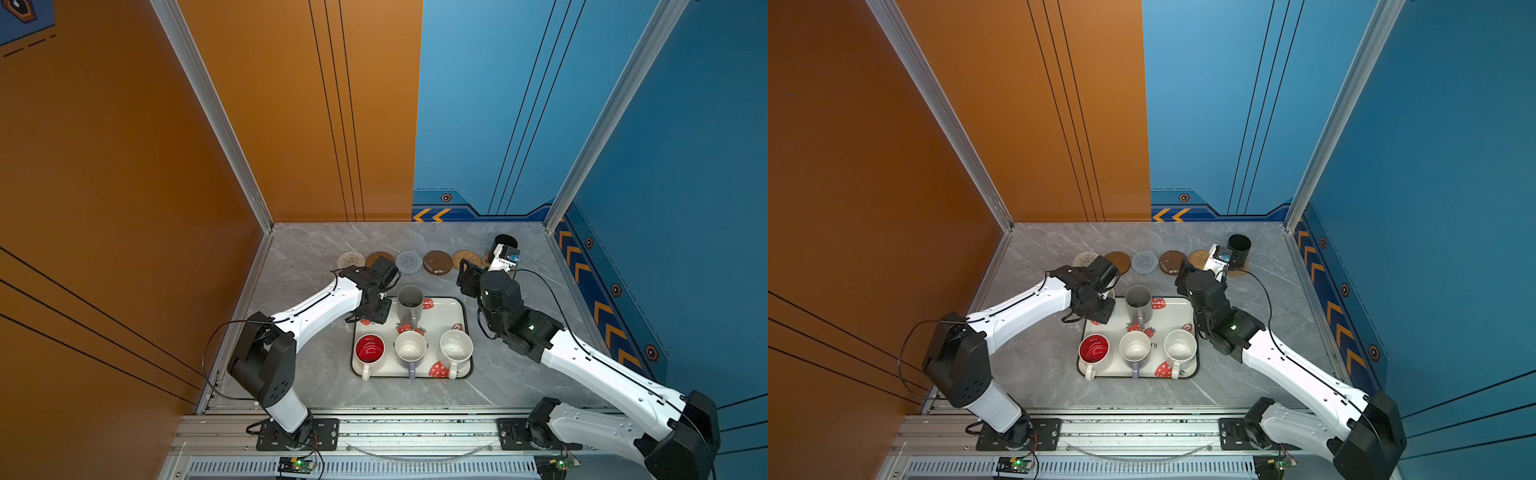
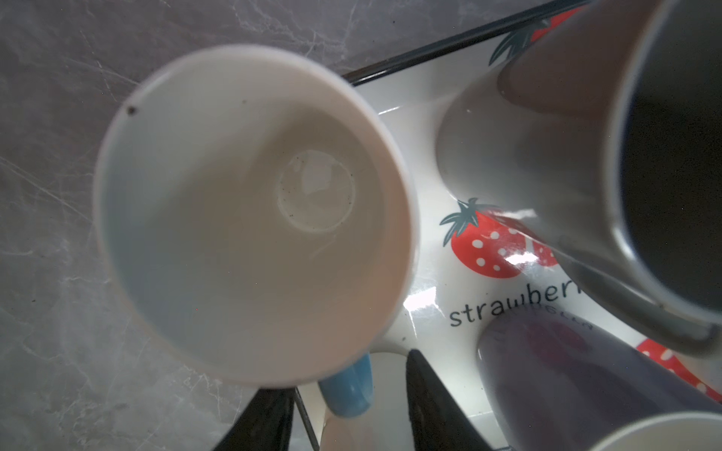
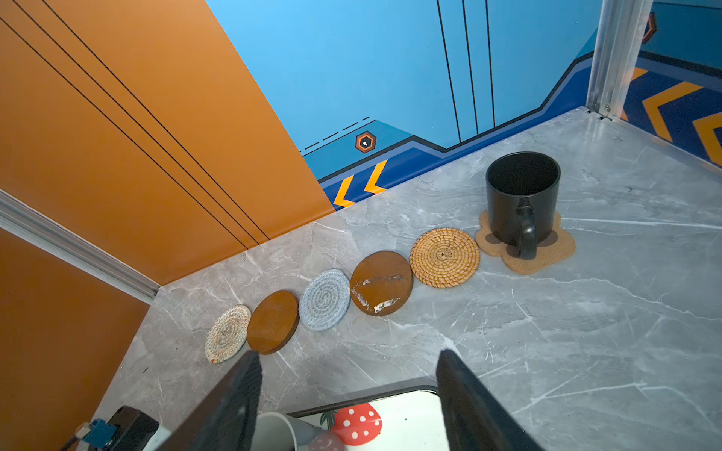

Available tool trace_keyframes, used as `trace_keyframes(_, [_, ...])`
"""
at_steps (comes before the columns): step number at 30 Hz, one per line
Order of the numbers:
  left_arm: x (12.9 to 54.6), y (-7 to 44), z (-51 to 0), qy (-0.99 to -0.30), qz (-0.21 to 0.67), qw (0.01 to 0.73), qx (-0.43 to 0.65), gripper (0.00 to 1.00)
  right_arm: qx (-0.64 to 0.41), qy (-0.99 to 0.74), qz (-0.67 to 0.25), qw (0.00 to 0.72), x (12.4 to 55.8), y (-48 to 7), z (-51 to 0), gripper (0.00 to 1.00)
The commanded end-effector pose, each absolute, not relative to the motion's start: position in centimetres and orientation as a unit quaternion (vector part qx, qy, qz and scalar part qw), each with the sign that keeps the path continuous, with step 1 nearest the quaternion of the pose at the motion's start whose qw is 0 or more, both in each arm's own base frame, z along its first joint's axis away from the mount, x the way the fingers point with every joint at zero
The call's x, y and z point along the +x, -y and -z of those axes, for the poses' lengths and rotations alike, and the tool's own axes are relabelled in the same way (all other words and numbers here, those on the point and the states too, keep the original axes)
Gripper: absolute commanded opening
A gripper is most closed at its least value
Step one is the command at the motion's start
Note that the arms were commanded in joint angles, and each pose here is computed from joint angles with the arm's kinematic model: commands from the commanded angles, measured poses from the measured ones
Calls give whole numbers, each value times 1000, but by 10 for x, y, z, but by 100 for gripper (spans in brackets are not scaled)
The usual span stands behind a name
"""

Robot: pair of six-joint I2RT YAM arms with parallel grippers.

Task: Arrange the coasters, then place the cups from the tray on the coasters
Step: 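Lower the left gripper into the blue-handled white mug's opening and grip it, then lift the blue-handled white mug with the left gripper toward the multicolour coaster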

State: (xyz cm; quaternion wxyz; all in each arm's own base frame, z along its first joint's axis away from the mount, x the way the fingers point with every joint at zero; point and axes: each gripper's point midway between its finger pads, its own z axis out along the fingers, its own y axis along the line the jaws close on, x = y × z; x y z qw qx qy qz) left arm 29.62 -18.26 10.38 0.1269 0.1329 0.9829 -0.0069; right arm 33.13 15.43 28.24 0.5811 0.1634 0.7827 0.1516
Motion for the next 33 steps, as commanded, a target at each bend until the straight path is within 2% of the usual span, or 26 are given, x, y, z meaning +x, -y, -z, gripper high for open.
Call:
trace_keyframes(1, [293,175,-94,-986,-2,107,125,47,170,-779,-161,582,335,-155,-281,70])
trace_keyframes(15, [297,172,-79,-987,-8,95,128,40,167,-785,-168,573,338,-161,-273,70])
trace_keyframes(28, [298,171,-71,-988,-11,87,127,26,177,-786,-164,570,346,-156,-270,70])
trace_keyframes(31, [298,170,-70,-988,-13,86,128,21,178,-786,-165,569,346,-155,-269,70])
trace_keyframes(33, [298,171,-70,-988,-13,86,130,11,177,-786,-163,569,346,-155,-269,70])
